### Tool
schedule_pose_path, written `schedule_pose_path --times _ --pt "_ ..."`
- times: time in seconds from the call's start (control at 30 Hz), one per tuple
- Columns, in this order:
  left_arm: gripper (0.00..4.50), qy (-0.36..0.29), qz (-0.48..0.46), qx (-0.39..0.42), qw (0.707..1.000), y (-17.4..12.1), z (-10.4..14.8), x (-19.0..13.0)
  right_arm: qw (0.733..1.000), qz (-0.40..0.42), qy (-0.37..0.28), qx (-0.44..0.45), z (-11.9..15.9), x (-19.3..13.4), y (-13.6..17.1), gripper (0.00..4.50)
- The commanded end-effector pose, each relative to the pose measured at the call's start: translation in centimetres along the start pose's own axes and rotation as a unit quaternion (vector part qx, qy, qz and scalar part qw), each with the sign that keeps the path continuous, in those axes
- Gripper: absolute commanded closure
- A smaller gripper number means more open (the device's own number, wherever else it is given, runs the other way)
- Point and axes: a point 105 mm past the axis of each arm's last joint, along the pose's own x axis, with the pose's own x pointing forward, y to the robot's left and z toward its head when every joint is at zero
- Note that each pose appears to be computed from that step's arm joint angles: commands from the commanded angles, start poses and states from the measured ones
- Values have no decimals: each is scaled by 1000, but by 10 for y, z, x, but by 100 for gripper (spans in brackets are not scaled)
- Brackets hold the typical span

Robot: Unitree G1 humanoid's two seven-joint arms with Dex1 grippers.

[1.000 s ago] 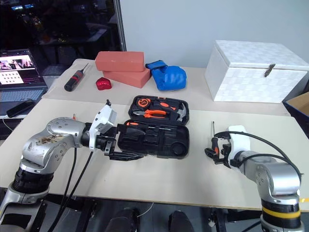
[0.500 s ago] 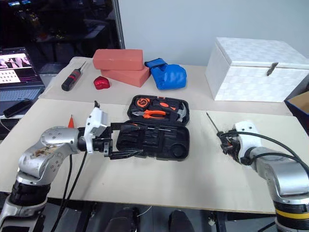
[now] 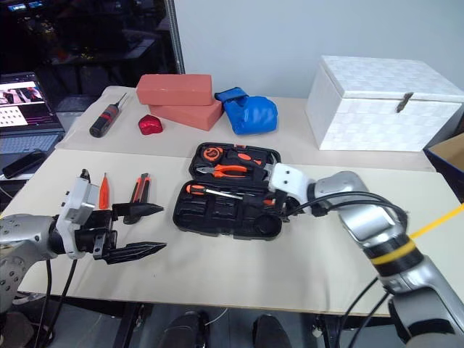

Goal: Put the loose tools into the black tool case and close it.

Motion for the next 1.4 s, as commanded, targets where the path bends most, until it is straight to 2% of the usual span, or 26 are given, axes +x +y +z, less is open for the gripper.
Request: schedule_pose_path --times 0.03,0.37,0.43,0.5,0.6,0.73,0.83,0.93,0.97,1.07,1.2,1.27,1.33,1.4 --pt "0 -2 4 19 1000 -8 8 -3 999 15 25 -31 1 5 -10 346" --pt "0 -3 23 25 999 -8 8 -5 994 63 88 -6 -22 16 -8 346" --pt "0 -3 23 25 999 -8 8 -5 994 68 91 -7 -23 18 -8 245" --pt "0 -3 24 26 999 -7 9 -4 995 70 76 1 -20 18 -8 213" --pt "0 -2 28 26 999 -5 8 -5 998 56 15 14 -1 11 -13 112" --pt "0 -3 33 23 999 -3 5 -7 993 48 -94 60 27 -5 -18 112" --pt "0 -6 38 20 999 -2 5 -7 980 18 -164 109 38 -12 -25 183" --pt "0 -7 45 20 999 0 4 -9 965 -13 -217 149 43 -11 -23 294" --pt "0 -6 46 20 999 1 4 -9 962 -36 -221 154 42 -7 -23 320" --pt "0 -6 48 21 999 0 3 -10 964 -85 -198 156 31 14 -17 437" --pt "0 -4 54 21 998 1 2 -12 994 -47 -70 71 -14 51 26 448" --pt "0 -3 57 20 998 1 2 -13 998 -38 -34 48 -28 60 35 448" --pt "0 -6 70 15 997 2 1 -15 998 -53 -33 23 -30 59 31 448" --pt "0 -18 102 4 995 7 0 -19 993 -81 -82 26 -13 50 19 448"
